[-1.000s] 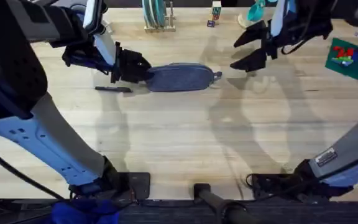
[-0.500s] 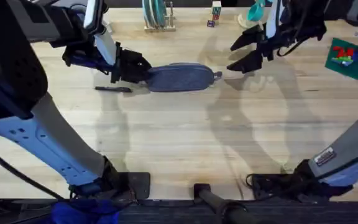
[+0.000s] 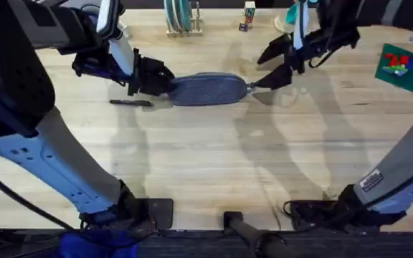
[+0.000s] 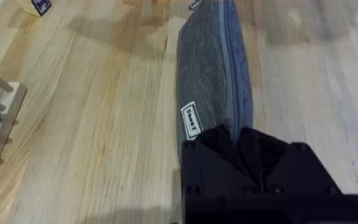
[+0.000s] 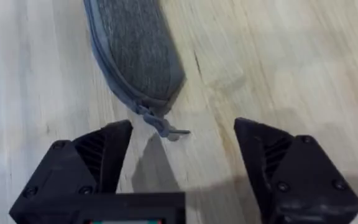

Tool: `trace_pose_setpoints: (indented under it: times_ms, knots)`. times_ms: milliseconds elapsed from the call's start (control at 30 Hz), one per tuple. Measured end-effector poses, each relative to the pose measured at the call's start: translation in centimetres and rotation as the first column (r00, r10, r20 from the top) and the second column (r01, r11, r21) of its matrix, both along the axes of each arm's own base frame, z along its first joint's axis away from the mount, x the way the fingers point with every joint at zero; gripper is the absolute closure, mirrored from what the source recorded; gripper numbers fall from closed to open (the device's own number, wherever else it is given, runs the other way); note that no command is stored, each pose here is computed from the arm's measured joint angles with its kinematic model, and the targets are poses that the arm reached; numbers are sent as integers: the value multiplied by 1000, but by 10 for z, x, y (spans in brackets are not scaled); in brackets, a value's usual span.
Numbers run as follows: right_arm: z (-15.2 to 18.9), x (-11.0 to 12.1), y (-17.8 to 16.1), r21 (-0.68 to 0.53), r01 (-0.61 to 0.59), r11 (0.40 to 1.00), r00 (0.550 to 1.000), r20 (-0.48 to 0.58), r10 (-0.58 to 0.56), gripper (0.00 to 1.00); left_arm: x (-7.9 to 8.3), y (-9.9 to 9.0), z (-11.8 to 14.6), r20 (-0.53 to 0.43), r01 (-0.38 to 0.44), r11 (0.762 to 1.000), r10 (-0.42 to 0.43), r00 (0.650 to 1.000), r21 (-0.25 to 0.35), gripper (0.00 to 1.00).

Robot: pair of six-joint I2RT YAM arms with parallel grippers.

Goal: Unzip the bag, pick up the pens from the table one at a time and place them inside, then zip the bag closed.

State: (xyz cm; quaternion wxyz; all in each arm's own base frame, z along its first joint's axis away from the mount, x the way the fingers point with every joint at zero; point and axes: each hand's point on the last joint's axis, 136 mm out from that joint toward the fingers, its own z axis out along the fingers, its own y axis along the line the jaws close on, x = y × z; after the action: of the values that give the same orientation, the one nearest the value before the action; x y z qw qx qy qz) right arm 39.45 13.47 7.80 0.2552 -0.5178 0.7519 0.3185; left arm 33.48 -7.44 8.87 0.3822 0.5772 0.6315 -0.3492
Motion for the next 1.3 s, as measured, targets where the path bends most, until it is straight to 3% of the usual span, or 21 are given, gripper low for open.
trace_pose_setpoints:
  times_ms: [1300]
  knots:
    - [-28,-16,20,-80,-66,995,996,-73,60,6,0,0,0,1,3,1000,-3,1000,4,960]
